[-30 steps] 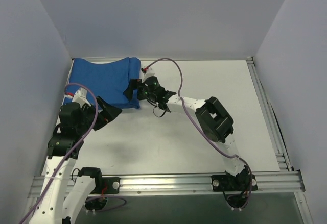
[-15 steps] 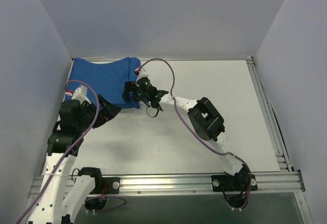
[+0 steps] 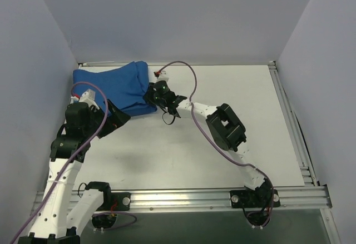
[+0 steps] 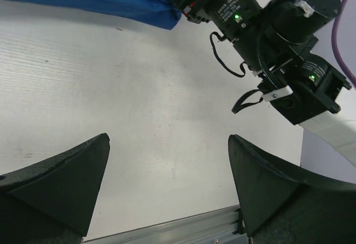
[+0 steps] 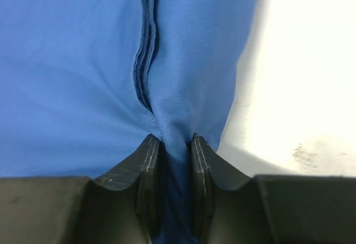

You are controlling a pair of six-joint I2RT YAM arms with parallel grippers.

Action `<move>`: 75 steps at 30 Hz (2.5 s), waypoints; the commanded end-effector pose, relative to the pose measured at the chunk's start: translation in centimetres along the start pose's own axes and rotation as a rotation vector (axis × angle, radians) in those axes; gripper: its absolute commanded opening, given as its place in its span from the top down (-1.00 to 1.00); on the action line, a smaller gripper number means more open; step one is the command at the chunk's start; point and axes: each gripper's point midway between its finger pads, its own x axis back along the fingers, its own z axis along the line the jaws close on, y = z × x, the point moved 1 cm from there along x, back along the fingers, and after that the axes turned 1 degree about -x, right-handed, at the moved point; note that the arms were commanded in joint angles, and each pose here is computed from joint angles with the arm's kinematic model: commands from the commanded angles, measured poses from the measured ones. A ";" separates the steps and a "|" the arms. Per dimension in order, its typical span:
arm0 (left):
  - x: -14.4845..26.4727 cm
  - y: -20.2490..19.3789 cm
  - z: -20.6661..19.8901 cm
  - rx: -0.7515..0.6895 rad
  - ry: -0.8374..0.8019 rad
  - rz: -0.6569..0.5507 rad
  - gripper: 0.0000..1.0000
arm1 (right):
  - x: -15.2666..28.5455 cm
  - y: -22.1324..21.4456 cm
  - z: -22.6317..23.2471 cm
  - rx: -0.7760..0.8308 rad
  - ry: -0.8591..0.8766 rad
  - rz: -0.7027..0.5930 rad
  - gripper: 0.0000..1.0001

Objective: Open and lay out the surgical kit
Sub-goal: Move the surgical kit at the center of the board, then open the surgical kit at the center of the board.

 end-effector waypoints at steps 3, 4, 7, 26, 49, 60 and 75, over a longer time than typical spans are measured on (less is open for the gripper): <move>0.6 1.7 0.7 -0.027 0.134 0.005 -0.94 | 2.1 0.0 -3.8 0.021 -0.089 0.039 1.00; 0.6 2.0 0.7 -0.027 0.139 -0.004 -0.93 | 2.4 0.2 -4.3 0.015 -0.100 0.039 1.00; 0.3 2.7 1.1 -0.003 0.173 -0.032 -0.93 | 4.0 0.9 -6.5 -0.022 -0.137 0.031 1.00; -9.0 1.9 2.1 0.028 0.203 0.106 -0.67 | 26.3 1.5 -21.0 -0.145 -0.512 -0.076 1.00; -9.6 -2.9 -5.4 -0.117 -0.102 0.206 -0.76 | 25.7 7.1 -24.5 -0.023 -0.571 0.067 -0.95; -4.4 -2.2 -6.9 -0.190 -0.067 0.298 -0.80 | 31.2 10.7 -17.0 -0.239 -0.385 0.173 -0.86; -6.7 -2.5 -10.1 -0.240 -0.112 0.373 -0.73 | 32.1 4.1 -19.0 -0.335 -0.393 0.333 -0.55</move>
